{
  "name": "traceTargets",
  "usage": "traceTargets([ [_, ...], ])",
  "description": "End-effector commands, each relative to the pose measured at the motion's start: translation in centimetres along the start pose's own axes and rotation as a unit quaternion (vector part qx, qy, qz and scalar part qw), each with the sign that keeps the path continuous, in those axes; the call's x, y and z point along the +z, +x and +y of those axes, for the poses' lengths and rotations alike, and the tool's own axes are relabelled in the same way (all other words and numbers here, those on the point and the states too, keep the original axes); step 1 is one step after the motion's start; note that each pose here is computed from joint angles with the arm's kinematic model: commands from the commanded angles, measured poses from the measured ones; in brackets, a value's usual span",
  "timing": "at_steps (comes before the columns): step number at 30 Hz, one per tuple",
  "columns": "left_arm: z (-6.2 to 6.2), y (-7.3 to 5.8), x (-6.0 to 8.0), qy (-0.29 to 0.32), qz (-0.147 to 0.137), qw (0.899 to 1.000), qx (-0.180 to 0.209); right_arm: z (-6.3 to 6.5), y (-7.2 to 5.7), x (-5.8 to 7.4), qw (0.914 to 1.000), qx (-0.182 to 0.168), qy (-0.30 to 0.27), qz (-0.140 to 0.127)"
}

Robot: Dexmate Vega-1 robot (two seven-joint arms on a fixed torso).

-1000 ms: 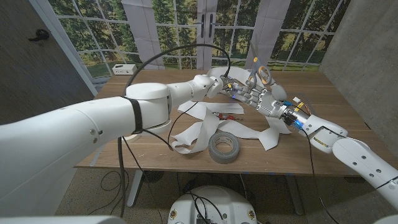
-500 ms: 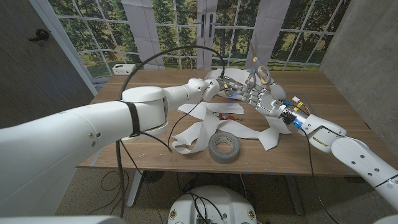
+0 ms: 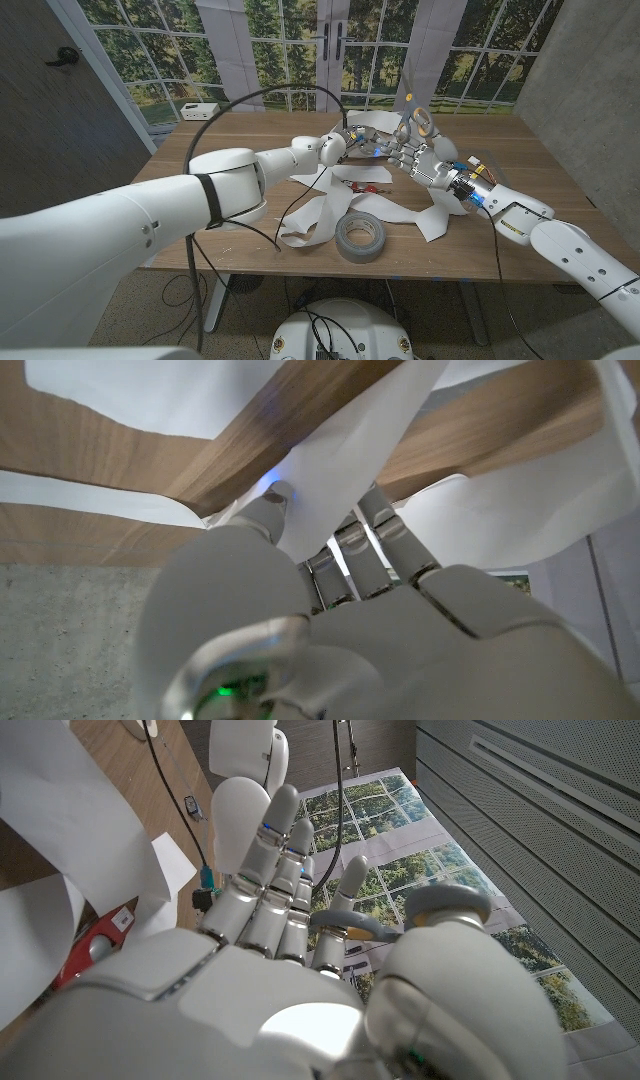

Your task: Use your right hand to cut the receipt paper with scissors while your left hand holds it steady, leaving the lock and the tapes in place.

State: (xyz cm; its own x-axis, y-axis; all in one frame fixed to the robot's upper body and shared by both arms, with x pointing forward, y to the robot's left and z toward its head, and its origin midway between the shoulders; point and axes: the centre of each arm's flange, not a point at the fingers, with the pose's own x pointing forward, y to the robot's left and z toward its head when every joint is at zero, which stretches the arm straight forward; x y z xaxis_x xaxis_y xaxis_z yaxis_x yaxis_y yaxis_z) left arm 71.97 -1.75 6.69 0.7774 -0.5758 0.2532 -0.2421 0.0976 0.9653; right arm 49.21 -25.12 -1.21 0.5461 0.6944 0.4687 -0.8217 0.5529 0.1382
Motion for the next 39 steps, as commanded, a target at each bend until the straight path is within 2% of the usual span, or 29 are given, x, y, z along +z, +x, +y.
traceTargets([
  [1,0.4,-0.8,-1.3,-0.064,-0.01,0.998,0.028,-0.4,0.5,-0.6,0.9999,0.008,0.013,0.006],
  [4,0.7,-1.0,-1.7,-0.089,-0.014,0.995,0.035,-0.5,0.7,-0.9,0.9995,0.016,0.028,0.004],
  [16,1.5,-1.6,-3.1,-0.177,-0.015,0.983,0.04,-0.8,0.7,-1.2,0.9995,0.012,0.027,0.008],
  [26,2.0,-1.6,-3.5,-0.234,-0.014,0.972,0.032,-0.9,0.8,-1.5,0.9996,0.007,0.027,0.01],
  [32,2.8,-1.6,-3.8,-0.305,-0.019,0.952,0.02,-0.9,0.5,-1.7,0.9996,0.004,0.026,0.01],
  [33,3.2,-1.7,-4.0,-0.332,-0.024,0.943,0.012,-0.9,0.4,-1.7,0.9997,0.002,0.024,0.011],
  [34,3.2,-1.7,-4.0,-0.333,-0.024,0.942,0.011,-0.9,0.4,-1.7,0.9997,0.002,0.024,0.011],
  [35,3.5,-1.7,-4.1,-0.348,-0.029,0.937,0.007,-0.9,0.4,-1.7,0.9996,0.002,0.024,0.011],
  [36,3.9,-1.9,-4.3,-0.377,-0.042,0.925,0.005,-0.9,0.3,-1.7,0.9997,0.001,0.022,0.012],
  [37,3.9,-1.9,-4.3,-0.379,-0.043,0.925,0.004,-0.9,0.3,-1.7,0.9997,0.001,0.022,0.012],
  [39,4.2,-2.1,-4.5,-0.405,-0.049,0.913,-0.001,-0.8,0.2,-1.7,0.9997,0.001,0.022,0.012],
])
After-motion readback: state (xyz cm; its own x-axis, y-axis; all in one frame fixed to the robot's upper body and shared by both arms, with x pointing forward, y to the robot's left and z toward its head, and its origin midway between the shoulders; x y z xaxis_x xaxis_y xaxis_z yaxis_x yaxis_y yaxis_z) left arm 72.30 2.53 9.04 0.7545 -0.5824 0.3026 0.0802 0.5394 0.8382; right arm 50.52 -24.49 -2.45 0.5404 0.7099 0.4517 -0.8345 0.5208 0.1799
